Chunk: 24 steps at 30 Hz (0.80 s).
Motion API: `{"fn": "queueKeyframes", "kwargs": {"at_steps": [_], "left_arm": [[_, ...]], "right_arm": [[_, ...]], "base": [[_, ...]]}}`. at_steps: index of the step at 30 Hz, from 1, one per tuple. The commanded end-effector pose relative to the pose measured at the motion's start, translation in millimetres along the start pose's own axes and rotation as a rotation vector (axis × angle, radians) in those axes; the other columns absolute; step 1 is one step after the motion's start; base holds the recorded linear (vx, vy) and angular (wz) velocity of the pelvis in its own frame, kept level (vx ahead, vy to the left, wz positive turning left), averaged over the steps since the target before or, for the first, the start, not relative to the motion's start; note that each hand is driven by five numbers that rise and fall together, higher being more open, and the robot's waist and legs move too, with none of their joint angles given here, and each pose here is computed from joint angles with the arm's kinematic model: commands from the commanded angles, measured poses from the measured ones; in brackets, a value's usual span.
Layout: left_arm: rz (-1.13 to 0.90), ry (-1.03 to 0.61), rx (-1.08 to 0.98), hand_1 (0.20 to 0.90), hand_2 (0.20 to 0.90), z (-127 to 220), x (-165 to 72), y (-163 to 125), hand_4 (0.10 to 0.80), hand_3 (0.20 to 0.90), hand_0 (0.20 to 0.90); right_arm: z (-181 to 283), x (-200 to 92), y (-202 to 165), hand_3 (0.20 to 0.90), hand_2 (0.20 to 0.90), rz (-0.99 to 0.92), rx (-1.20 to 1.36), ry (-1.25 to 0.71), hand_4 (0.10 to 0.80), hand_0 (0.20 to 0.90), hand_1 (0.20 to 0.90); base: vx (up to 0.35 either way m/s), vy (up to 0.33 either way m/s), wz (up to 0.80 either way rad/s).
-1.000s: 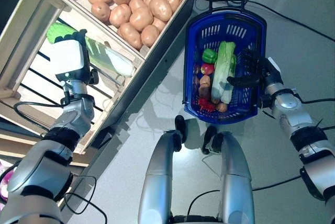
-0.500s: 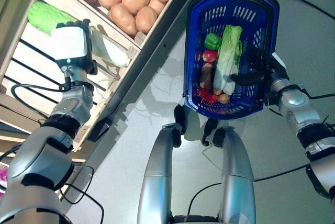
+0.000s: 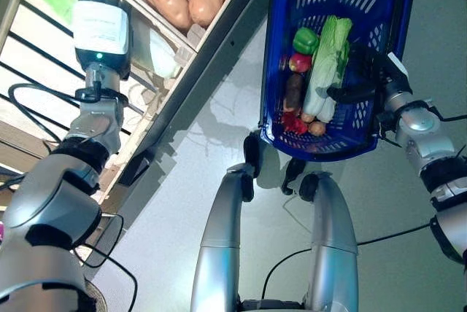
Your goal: Put vegetables into the basket
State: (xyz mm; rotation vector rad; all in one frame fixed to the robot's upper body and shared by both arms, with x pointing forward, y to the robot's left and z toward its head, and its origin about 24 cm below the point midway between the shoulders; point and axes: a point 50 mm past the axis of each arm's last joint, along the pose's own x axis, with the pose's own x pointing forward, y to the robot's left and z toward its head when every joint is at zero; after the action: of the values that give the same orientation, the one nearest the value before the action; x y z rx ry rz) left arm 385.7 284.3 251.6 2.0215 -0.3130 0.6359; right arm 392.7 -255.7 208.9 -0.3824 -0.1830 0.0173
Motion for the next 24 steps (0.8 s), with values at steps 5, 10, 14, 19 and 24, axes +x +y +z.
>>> {"fn": "queueKeyframes", "kwargs": {"at_steps": [5, 10, 14, 19, 24], "left_arm": [[0.015, -0.219, 0.371, 0.900, 0.900, -5, 15, 21, 0.800, 0.900, 0.900], [0.043, -0.386, 0.453, 0.900, 0.900, 12, 10, 20, 0.800, 0.900, 0.900], [0.091, -0.487, 0.435, 0.900, 0.900, 25, 10, 29, 0.800, 0.900, 0.900], [0.130, -0.519, 0.209, 0.900, 0.900, 36, 10, 45, 0.800, 0.900, 0.900], [0.075, -0.286, -0.117, 0.300, 0.300, 23, 17, 50, 0.400, 0.300, 0.300]], "right_arm": [[46, 2, -30, 0.900, 0.900, -0.040, -0.036, -0.200, 0.800, 0.900, 0.900], [50, 3, -32, 0.900, 0.900, -0.037, -0.049, -0.208, 0.800, 0.900, 0.900], [55, 4, -34, 0.900, 0.900, -0.055, -0.046, -0.217, 0.800, 0.900, 0.900], [54, 2, -38, 0.900, 0.900, -0.069, -0.039, -0.216, 0.800, 0.900, 0.900], [49, -1, -41, 0.900, 0.900, -0.083, -0.024, -0.208, 0.800, 0.900, 0.900]], "base": [[-0.005, -0.004, 0.02], [0.002, -0.003, 0.01], [0.000, 0.000, 0.00], [0.000, 0.000, 0.00], [0.000, 0.000, 0.00]]}}
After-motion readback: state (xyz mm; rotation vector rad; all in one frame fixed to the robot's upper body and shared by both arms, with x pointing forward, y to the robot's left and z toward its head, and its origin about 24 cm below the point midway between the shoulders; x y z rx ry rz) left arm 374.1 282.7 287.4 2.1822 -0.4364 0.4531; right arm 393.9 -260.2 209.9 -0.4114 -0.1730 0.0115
